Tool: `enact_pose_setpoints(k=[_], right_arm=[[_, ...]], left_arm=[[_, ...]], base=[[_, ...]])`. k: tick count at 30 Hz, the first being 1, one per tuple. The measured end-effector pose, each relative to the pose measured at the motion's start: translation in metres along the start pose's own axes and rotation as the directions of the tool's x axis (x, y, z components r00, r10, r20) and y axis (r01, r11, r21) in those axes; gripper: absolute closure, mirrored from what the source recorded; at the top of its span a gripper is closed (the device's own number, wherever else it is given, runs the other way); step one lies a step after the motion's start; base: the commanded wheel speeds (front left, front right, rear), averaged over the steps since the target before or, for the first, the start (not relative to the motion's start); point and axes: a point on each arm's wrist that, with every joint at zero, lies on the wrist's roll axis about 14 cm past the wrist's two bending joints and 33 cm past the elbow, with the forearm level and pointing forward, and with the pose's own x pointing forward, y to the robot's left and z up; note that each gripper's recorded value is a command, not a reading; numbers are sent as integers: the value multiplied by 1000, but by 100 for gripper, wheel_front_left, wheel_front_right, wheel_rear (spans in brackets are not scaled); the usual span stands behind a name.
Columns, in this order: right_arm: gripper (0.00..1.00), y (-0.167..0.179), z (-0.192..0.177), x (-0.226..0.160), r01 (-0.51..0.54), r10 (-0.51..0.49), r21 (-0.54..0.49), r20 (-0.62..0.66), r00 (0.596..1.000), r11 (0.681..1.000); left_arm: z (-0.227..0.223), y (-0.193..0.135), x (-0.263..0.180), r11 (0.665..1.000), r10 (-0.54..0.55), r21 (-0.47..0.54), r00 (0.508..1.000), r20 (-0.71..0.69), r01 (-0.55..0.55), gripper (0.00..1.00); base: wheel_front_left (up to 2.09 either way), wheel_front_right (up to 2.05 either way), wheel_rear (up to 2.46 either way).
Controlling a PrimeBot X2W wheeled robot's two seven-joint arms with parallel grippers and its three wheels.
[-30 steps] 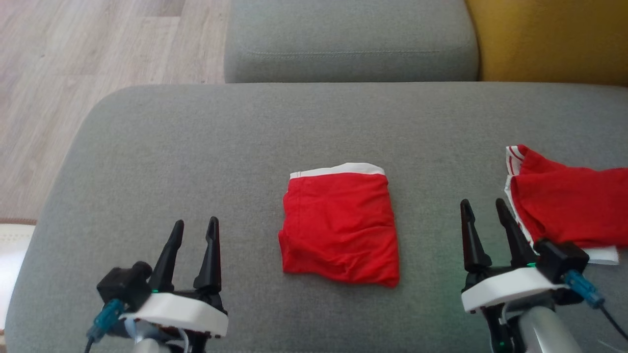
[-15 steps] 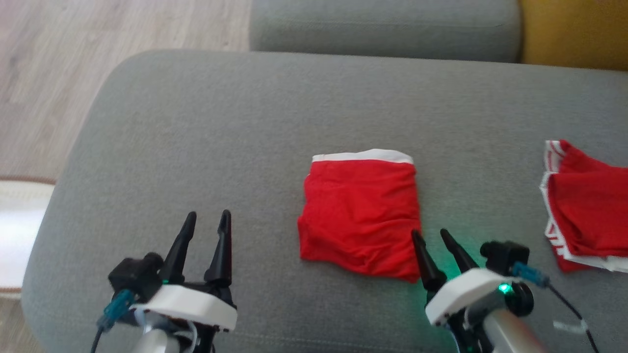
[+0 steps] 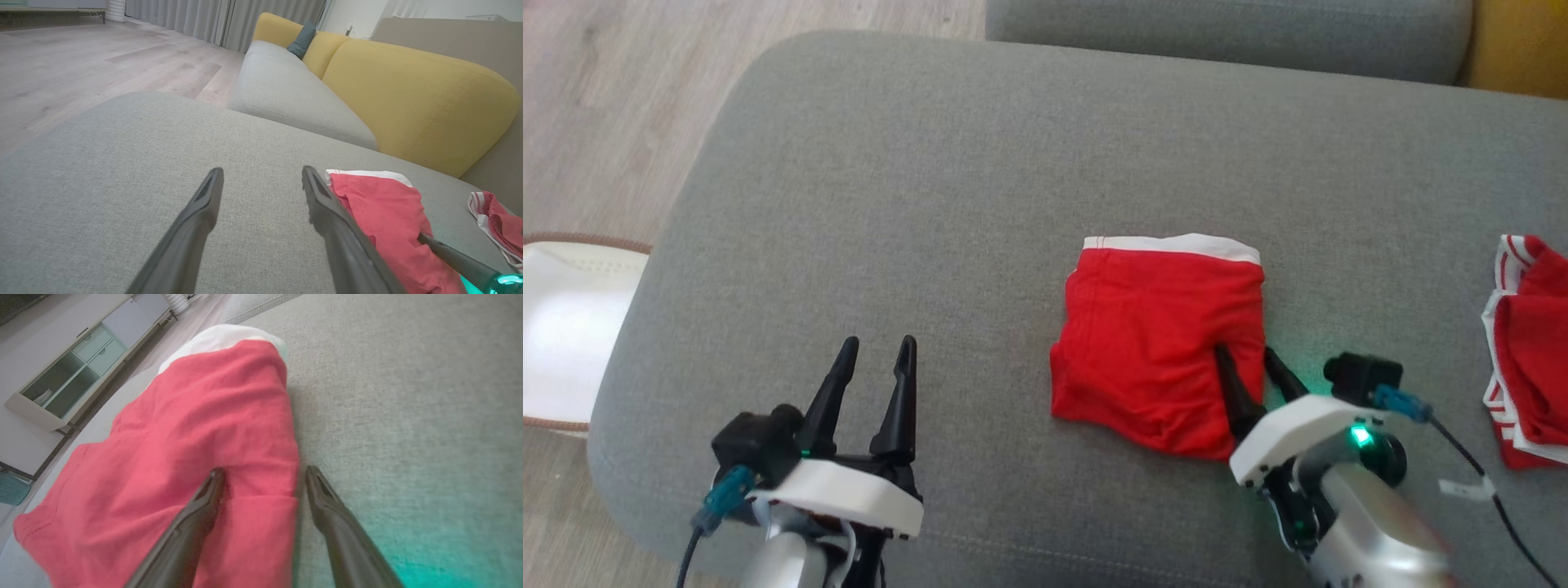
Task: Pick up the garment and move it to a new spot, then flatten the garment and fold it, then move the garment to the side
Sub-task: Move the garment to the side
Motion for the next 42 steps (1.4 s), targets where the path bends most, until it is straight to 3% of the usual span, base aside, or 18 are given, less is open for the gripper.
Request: enact_pose_setpoints(k=[3,4,5,12,18,28,32,34,38,42], right_arm=[[0,5,1,6,-21,20,-15,-15,1000,1000],[20,6,1,7,-25,25,-24,-19,1000,999],[100,6,1,7,-29,28,-45,-23,999,999],[100,-4,5,2,-19,16,-169,-14,1000,985],[100,-12,54,-4,13,26,-374,100,995,927],[100,-48,108,-49,91,31,-715,156,987,693],[100,-96,137,-84,173,-67,-773,167,984,610],[100,-138,159,-115,251,-172,-786,186,967,565],[100,-186,174,-144,322,-295,-787,187,937,526],[100,-215,169,-158,343,-383,-788,148,912,511]], left_arm=[[-1,0,2,1000,0,1,1000,-5,0,0],[-1,0,3,1000,-3,2,1000,-4,3,0],[-1,-1,5,1000,-7,2,1000,-3,7,0],[-5,-14,12,999,-51,-3,999,-14,50,0],[-10,-40,22,991,-134,-11,991,-26,133,0],[-22,-116,47,934,-356,-38,933,-53,354,0],[-29,-146,58,900,-436,-46,898,-61,434,0],[-39,-163,62,873,-488,-61,869,-83,485,0],[-53,-174,73,855,-518,-77,849,-105,512,0],[-70,-176,77,847,-532,-86,835,-141,525,0]], base=[[0,0,0],[0,0,0],[0,0,0],[0,0,0],[0,0,0],[0,0,0],[0,0,0],[0,0,0],[0,0,0],[0,0,0]])
